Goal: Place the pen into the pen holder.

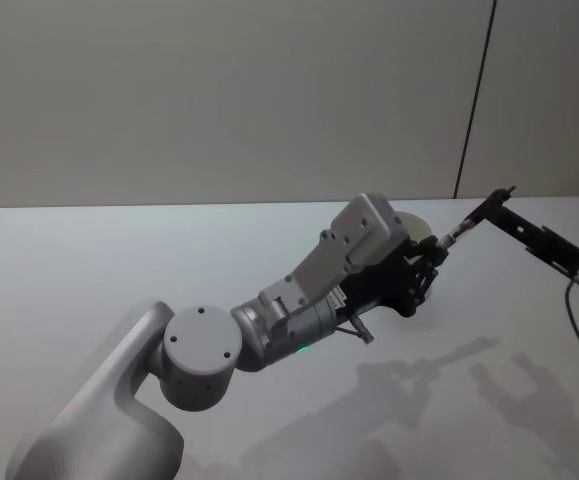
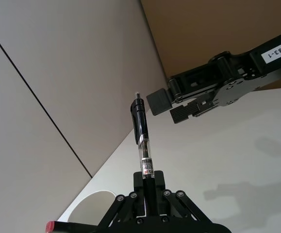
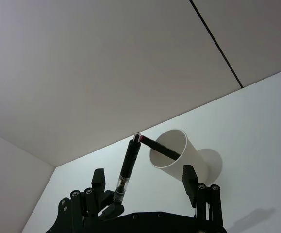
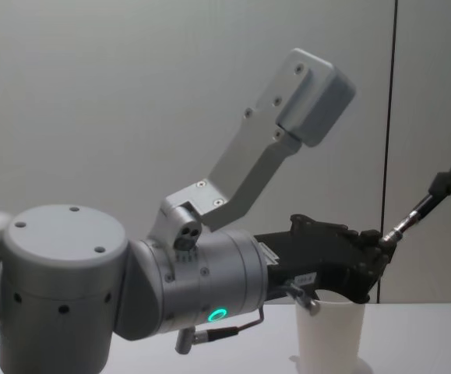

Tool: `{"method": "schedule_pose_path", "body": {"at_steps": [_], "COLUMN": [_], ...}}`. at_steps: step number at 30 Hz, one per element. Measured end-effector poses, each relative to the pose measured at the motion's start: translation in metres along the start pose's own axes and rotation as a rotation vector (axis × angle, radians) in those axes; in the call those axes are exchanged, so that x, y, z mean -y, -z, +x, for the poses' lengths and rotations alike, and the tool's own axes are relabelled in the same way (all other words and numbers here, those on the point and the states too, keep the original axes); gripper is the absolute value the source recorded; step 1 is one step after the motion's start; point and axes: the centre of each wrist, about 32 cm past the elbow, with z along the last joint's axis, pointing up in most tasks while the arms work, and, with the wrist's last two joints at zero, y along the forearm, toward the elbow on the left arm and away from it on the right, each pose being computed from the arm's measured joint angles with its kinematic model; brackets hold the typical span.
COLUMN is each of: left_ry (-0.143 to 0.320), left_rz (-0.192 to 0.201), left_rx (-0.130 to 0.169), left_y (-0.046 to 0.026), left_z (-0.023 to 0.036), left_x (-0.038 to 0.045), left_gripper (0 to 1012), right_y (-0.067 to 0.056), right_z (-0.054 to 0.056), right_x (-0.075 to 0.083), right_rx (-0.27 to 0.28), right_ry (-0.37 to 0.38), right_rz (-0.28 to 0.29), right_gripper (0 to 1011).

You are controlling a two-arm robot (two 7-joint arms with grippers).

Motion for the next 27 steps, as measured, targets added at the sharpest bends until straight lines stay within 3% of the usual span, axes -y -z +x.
{"method": "schedule_pose_path", "body": {"at_steps": [17, 27], "left_ry": [0.000, 0.000], "left_rz": [0.000, 0.000], "left_rx": [0.000, 0.000], "left_y": [0.0000, 0.0000], "left_z": [0.0000, 0.0000], "left_x": [0.0000, 0.0000], "left_gripper": [136, 136], "right_y": [0.001, 0.001], "right_z": [-0.012, -0.014], "right_x": [-0.014, -0.019], "right_rx": [-0.022, -0.030], "right_ry": [-0.009, -0.003], "right_rz": [-0.003, 0.003], "right_gripper": [997, 752]}}
